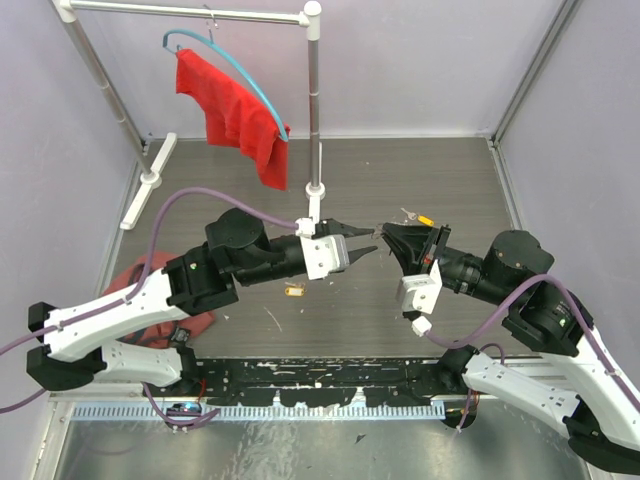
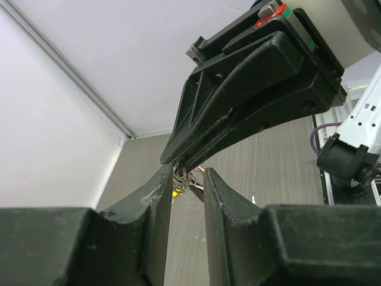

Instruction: Put the keys on the keyring

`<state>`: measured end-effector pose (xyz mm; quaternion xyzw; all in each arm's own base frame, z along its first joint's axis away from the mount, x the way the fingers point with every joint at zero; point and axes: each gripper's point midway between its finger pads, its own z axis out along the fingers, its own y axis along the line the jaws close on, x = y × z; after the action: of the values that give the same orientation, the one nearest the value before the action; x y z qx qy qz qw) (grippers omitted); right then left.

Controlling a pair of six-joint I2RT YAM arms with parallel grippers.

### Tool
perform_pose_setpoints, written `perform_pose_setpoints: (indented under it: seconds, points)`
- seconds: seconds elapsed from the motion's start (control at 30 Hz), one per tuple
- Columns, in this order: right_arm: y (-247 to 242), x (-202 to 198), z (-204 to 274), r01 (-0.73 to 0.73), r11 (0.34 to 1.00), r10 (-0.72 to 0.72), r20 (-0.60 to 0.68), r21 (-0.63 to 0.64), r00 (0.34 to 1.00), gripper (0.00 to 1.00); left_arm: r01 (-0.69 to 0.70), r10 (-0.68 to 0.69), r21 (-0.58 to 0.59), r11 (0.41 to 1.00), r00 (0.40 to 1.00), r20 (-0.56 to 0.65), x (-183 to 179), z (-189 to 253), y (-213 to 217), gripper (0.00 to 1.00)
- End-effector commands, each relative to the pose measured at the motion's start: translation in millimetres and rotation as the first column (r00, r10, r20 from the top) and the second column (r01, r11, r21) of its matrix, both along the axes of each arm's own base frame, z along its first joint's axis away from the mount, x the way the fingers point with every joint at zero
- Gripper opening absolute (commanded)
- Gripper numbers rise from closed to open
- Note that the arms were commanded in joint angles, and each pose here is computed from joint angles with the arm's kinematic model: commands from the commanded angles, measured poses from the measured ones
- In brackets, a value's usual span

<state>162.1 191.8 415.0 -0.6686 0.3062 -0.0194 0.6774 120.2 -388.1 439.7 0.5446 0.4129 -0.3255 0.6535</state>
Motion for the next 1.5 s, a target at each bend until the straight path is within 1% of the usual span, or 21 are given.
perform_pose_setpoints:
  seconds: [0.0, 0.27, 0.43, 0.63, 0.73, 0.93, 1.17, 1.47]
  points:
    - [-3, 5, 29, 0.021, 0.999, -0.027, 0.131, 0.047, 0.991, 0.01, 0.012, -0.013, -0.031, 0.999, 0.999, -0.043, -2, -2, -9, 0.34]
    - [-3, 8, 34, 0.029, 0.999, -0.035, 0.179, 0.037, 0.983, 0.01, -0.007, 0.004, -0.038, 0.999, 0.997, -0.073, 1, -5, -12, 0.31]
    - [-2, 8, 37, 0.027, 0.999, -0.034, 0.192, 0.040, 0.981, 0.01, -0.044, 0.041, -0.037, 0.998, 0.996, -0.079, 8, -9, -10, 0.31]
    - [-3, 7, 37, 0.026, 0.999, -0.034, 0.196, 0.041, 0.980, 0.01, -0.103, 0.099, -0.049, 0.993, 0.993, -0.066, 17, -8, -3, 0.35]
    - [-4, 7, 35, 0.030, 0.999, -0.037, 0.194, 0.036, 0.980, 0.01, -0.104, 0.100, -0.075, 0.992, 0.993, -0.056, 16, -4, 1, 0.37]
    - [-4, 9, 33, 0.035, 0.999, -0.040, 0.194, 0.029, 0.980, 0.01, -0.098, 0.093, -0.142, 0.985, 0.995, -0.044, 13, 10, 9, 0.37]
    - [-4, 10, 30, 0.042, 0.999, -0.045, 0.196, 0.018, 0.980, 0.01, -0.079, 0.072, -0.194, 0.978, 0.997, -0.040, 8, 22, 13, 0.37]
    - [-5, 10, 29, 0.041, 0.999, -0.042, 0.200, 0.009, 0.979, 0.01, -0.076, 0.067, -0.176, 0.981, 0.996, -0.058, 10, 15, 5, 0.38]
